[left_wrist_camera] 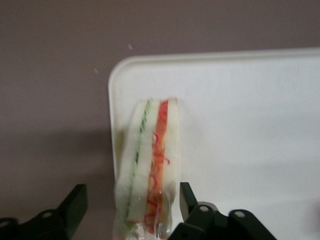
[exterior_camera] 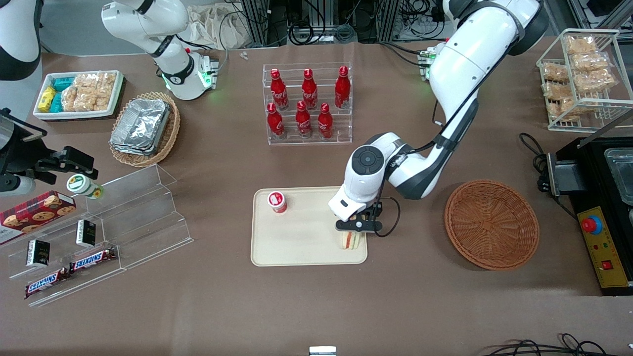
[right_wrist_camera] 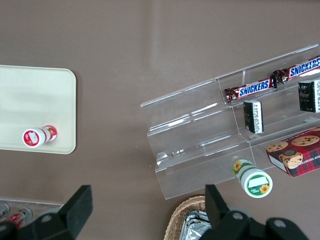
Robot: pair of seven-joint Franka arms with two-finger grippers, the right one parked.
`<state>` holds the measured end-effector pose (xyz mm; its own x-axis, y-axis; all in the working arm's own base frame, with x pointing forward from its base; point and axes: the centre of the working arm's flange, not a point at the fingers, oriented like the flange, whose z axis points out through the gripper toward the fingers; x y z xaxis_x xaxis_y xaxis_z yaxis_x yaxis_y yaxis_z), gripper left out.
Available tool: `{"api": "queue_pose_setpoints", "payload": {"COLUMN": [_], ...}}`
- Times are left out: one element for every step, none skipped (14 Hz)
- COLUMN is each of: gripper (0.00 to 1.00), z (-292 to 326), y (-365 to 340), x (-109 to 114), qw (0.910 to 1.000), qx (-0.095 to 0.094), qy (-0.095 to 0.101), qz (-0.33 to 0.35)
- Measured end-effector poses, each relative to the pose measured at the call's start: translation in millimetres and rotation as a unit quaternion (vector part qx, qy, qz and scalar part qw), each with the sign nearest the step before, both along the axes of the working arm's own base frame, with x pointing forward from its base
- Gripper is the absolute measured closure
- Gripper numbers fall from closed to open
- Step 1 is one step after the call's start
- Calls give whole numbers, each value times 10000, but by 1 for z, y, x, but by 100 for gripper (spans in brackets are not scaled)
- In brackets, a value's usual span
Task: Place sandwich from basket to tray
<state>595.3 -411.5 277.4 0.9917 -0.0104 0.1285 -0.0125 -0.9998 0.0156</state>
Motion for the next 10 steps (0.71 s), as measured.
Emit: {"api": "queue_pose_setpoints", "payload": {"gripper": [1,0,0,0,0,0,0,0,0,0], "z": [26,56,88,118,143,166,186,206,225,246], "y": [7,16,24,35,49,66,86,107,133,163], "x": [13,24,29,30,29,28,28,29,30,29], "qw": [9999,9995,9991,9991,9993,9995,9995,9993,9986,9976], "qx": [80,111,85,66,74,64,16,-69,-179,-266], "qy": [-33,-74,-111,-95,-1,137,258,366,493,629], "qz": [141,296,392,409,378,290,175,83,23,-60]}}
